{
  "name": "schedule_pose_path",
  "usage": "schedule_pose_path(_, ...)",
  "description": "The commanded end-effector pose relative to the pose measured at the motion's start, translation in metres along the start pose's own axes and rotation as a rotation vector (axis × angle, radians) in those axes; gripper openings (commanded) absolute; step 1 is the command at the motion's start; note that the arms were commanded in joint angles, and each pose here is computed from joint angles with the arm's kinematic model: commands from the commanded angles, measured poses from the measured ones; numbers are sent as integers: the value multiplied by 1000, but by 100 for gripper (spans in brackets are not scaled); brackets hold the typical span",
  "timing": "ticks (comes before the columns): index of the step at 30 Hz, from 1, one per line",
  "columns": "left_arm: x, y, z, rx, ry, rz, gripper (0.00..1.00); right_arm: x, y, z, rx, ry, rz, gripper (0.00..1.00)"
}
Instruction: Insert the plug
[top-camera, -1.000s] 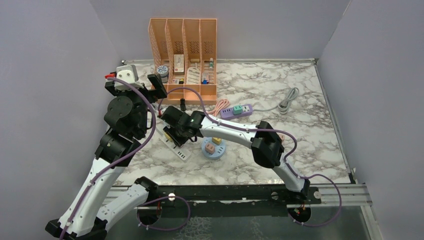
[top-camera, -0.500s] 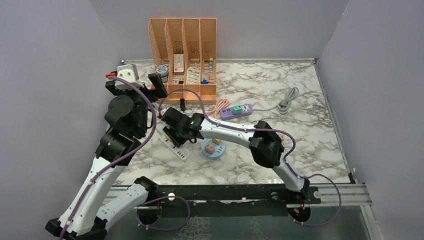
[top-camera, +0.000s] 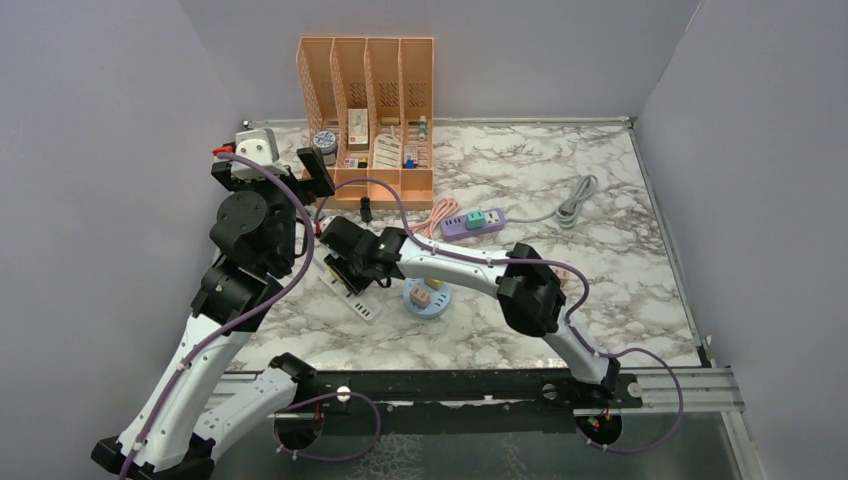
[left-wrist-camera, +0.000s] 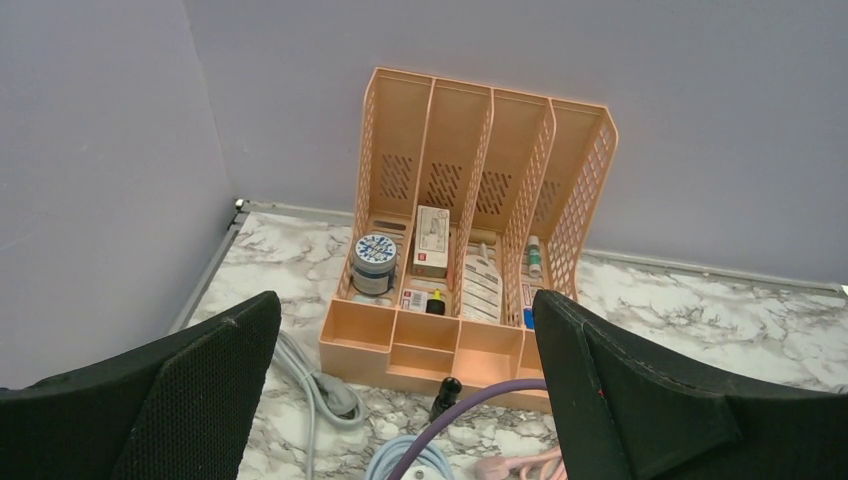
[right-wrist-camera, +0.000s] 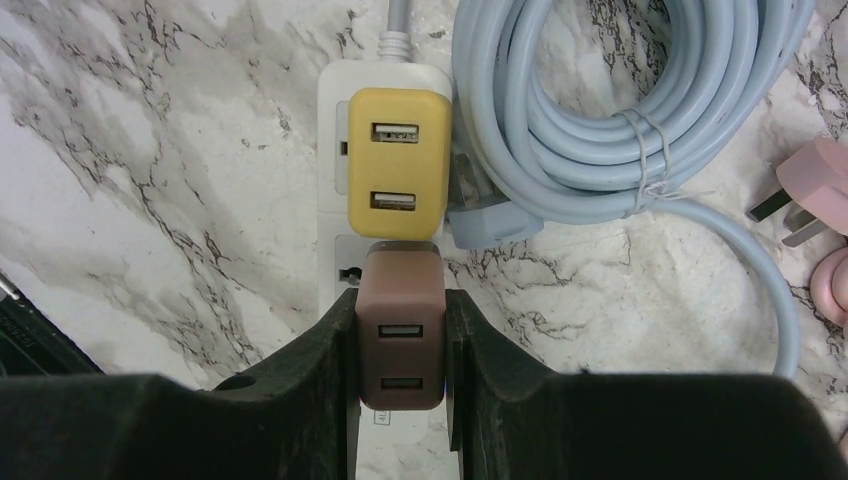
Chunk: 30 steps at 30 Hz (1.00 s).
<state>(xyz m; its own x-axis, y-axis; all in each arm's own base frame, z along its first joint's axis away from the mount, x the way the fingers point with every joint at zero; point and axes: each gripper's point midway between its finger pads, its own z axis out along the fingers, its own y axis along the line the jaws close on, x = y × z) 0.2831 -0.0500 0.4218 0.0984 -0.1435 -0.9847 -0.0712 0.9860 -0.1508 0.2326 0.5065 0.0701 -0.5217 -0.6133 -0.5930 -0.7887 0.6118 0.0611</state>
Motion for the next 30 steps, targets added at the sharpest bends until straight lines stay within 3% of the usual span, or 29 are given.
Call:
schedule_pose_path(1,-19,6,-1,-29,-45,-2,99,81,-25,39,122,260,-86,1)
schedule_pose_path(5,-19,5,0,-29,-45,1,99,126,-42,51,209,406,-116,1)
schedule_pose_path(10,-20,4,3,-29,-44,-1,99,162,-54,60,274,481,-139,1)
schedule_pose_path(17,-21,1,6,-28,-37,-5,99,151,-43,60,238,452,-95,2)
schedule_pose_path(19,-21,1,6,-31,-31,-7,99,130,-33,53,201,408,-67,8)
schedule_pose_path(23,-20,1,6,-44,-3,-23,99,68,-12,28,129,226,17,33)
schedule_pose_path(26,-16,1,4,-47,28,-47,99,34,-5,8,82,109,66,40)
schedule_pose_path(30,-6,-1,-2,-27,72,-66,99,6,3,-24,25,-21,108,58)
